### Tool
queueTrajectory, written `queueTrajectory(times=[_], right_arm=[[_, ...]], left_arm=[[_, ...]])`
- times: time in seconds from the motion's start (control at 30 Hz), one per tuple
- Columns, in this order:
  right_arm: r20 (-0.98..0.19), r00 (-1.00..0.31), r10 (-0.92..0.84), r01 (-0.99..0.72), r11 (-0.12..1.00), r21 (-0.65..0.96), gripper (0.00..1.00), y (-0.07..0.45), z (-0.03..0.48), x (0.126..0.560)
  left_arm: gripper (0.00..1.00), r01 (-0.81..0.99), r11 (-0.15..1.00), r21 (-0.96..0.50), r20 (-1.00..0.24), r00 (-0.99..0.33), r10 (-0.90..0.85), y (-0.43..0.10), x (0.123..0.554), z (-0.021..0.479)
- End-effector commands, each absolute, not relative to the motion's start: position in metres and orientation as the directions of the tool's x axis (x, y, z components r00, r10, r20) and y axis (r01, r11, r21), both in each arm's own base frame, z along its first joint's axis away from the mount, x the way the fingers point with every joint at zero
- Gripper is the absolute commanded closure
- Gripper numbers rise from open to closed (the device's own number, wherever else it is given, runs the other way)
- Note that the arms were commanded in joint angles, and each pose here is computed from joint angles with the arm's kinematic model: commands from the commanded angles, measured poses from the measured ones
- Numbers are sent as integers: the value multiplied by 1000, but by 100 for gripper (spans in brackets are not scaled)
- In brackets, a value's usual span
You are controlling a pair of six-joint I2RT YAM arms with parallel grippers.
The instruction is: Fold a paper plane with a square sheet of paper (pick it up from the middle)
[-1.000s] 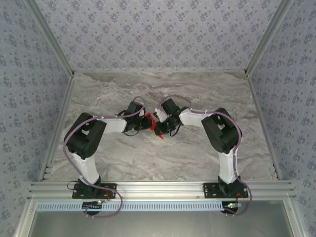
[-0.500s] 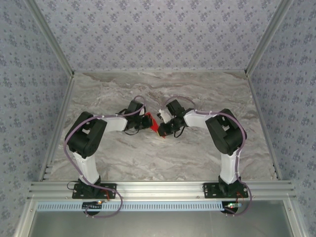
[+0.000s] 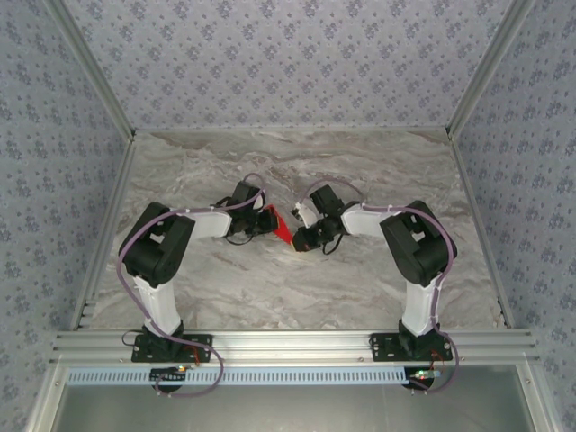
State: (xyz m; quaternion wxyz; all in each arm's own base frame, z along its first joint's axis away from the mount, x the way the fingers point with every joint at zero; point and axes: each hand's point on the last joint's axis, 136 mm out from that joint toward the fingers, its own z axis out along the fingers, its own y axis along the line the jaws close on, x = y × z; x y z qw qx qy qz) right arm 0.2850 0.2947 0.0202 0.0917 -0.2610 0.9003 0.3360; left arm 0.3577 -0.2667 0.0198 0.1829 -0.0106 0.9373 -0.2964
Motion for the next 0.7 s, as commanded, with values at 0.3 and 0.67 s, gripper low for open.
queueTrajectory(times=[0.3, 0.67], right_arm=[[-92, -906, -413, -388, 726, 568, 100, 249, -10, 224], [-270, -907, -325, -422, 680, 600, 100, 270, 43, 259]], left_arm=[[98, -47, 934, -355, -232, -963, -136, -213, 339, -42], [98, -5, 918, -396, -244, -963, -110, -225, 339, -36]])
